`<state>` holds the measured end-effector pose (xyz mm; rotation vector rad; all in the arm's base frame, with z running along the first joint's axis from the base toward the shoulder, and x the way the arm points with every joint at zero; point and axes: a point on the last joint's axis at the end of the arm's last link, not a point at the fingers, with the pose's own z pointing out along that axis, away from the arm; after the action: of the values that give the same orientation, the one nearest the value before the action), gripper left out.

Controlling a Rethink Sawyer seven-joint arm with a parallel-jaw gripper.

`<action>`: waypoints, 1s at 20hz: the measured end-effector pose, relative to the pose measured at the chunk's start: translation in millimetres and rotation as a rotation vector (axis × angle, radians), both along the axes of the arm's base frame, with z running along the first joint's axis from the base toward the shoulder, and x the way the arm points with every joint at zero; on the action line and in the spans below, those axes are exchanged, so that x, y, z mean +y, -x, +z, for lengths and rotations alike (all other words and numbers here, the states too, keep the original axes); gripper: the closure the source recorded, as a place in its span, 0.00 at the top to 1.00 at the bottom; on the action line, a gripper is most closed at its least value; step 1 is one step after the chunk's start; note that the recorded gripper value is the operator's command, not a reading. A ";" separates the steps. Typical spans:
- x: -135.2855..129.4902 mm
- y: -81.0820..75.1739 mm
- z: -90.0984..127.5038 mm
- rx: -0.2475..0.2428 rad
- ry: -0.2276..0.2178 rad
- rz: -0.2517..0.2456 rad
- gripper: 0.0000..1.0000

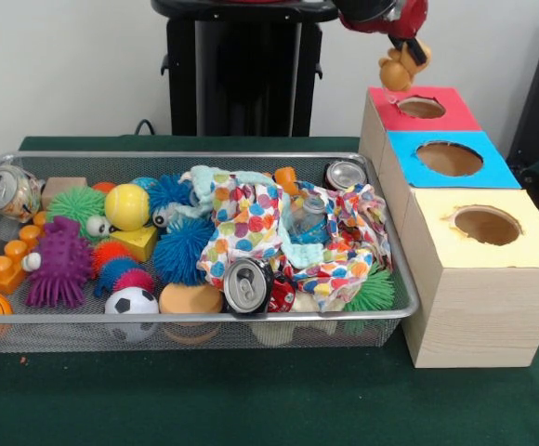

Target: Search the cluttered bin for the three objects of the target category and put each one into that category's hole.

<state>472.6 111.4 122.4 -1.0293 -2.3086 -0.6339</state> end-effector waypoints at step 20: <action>22.0 -12.6 7.3 -0.012 -0.045 0.002 0.00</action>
<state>485.2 133.4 129.7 -1.0048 -2.2950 -0.6890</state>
